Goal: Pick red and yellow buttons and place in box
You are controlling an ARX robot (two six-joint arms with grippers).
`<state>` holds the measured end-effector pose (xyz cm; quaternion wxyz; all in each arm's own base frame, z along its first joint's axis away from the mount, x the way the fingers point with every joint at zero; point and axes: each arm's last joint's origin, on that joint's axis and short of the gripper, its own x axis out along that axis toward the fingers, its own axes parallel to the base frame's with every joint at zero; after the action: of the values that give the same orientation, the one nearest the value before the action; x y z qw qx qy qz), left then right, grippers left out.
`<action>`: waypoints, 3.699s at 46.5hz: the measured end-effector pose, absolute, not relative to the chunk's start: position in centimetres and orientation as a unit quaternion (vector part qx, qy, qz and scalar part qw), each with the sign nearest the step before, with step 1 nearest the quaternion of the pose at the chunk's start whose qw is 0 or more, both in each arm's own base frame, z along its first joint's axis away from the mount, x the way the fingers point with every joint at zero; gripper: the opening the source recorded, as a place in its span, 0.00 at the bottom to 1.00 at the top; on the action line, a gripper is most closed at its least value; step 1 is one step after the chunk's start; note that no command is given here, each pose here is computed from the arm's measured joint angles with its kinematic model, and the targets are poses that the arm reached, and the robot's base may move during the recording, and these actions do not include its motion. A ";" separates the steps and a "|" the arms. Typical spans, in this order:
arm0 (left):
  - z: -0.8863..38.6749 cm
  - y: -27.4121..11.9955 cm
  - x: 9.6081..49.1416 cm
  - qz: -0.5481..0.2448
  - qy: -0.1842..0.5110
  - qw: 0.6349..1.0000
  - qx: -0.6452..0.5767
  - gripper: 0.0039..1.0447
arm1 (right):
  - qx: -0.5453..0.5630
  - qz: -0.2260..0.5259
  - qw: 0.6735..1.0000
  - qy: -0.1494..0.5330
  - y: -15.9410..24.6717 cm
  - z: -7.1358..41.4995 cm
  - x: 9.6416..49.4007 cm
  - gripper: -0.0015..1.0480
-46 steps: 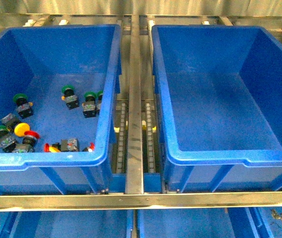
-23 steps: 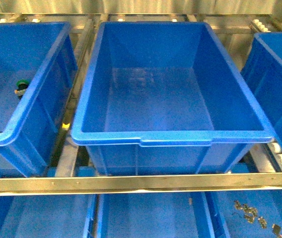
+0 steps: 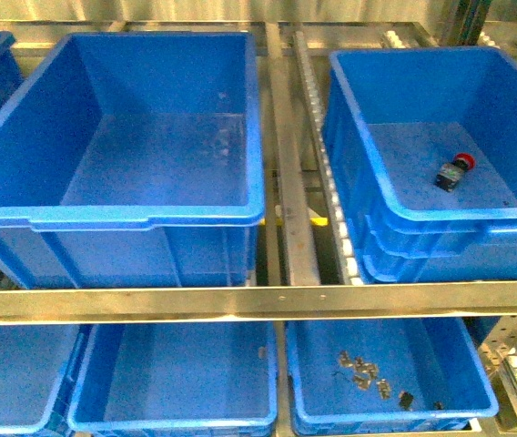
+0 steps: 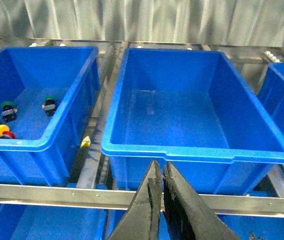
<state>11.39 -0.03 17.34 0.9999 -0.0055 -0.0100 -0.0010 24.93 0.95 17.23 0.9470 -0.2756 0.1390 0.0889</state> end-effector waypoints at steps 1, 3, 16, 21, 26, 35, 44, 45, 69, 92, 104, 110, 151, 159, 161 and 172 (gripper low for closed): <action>17.4 0.0 11.3 -0.001 -0.011 1.000 -0.005 0.02 | -0.275 0.091 0.947 0.138 1.1 17.2 25.0 0.30; 17.3 0.0 11.2 -0.001 -0.011 1.000 -0.005 0.02 | -0.274 0.094 0.948 0.134 1.3 17.2 25.2 0.30; 16.9 0.0 10.2 -0.002 0.005 1.000 -0.005 0.02 | -0.268 0.094 0.950 0.126 1.8 17.3 26.2 0.30; 16.9 0.0 9.8 -0.001 -0.003 1.000 -0.005 0.02 | -0.264 0.098 0.952 0.119 2.1 17.5 26.5 0.30; 16.9 0.0 9.7 0.000 -0.002 1.000 -0.004 0.02 | -0.260 0.102 0.953 0.119 2.3 17.4 26.6 0.30; 16.9 0.0 9.7 0.000 -0.003 1.000 -0.004 0.02 | -0.253 0.102 0.955 0.119 2.5 17.5 27.1 0.30; 16.9 0.0 9.7 0.000 -0.002 1.000 -0.004 0.30 | -0.244 0.105 0.956 0.122 2.8 17.9 28.3 0.30; 16.9 0.0 9.7 0.000 -0.003 1.000 -0.004 0.33 | -0.244 0.106 0.956 0.123 2.9 18.0 28.5 0.30; 16.9 0.0 9.7 0.000 -0.003 1.000 -0.004 0.92 | -0.277 0.121 0.947 0.113 7.5 18.2 41.6 0.30; 16.9 0.0 9.7 0.000 -0.003 1.000 -0.004 0.92 | -0.286 0.064 0.939 0.182 9.8 13.4 58.7 0.30; 16.9 0.0 9.7 0.000 -0.003 1.000 -0.004 0.92 | -0.276 0.033 0.934 0.223 8.6 9.9 60.7 0.30; 16.9 0.0 9.7 0.000 -0.003 1.000 -0.004 0.92 | -0.262 0.009 0.939 0.221 8.1 10.1 61.3 0.30; 16.9 0.0 9.7 0.000 -0.003 1.000 -0.004 0.92 | -0.194 0.055 0.977 0.076 5.7 19.3 58.9 0.93; 16.9 0.0 9.7 -0.001 -0.002 1.000 -0.004 0.92 | -0.136 0.090 0.985 0.053 3.3 26.0 43.6 0.93; 16.9 0.0 9.7 0.000 -0.003 1.000 -0.003 0.92 | -0.116 0.092 0.986 0.079 2.9 24.6 40.5 0.93; 16.9 0.0 9.7 0.000 -0.002 1.000 -0.004 0.92 | 0.014 0.019 0.984 0.176 0.8 20.3 25.6 0.93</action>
<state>9.74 -0.01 16.91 1.0000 -0.0035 -0.0024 -0.0004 25.57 0.77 20.35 0.9841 0.0138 0.1763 0.0189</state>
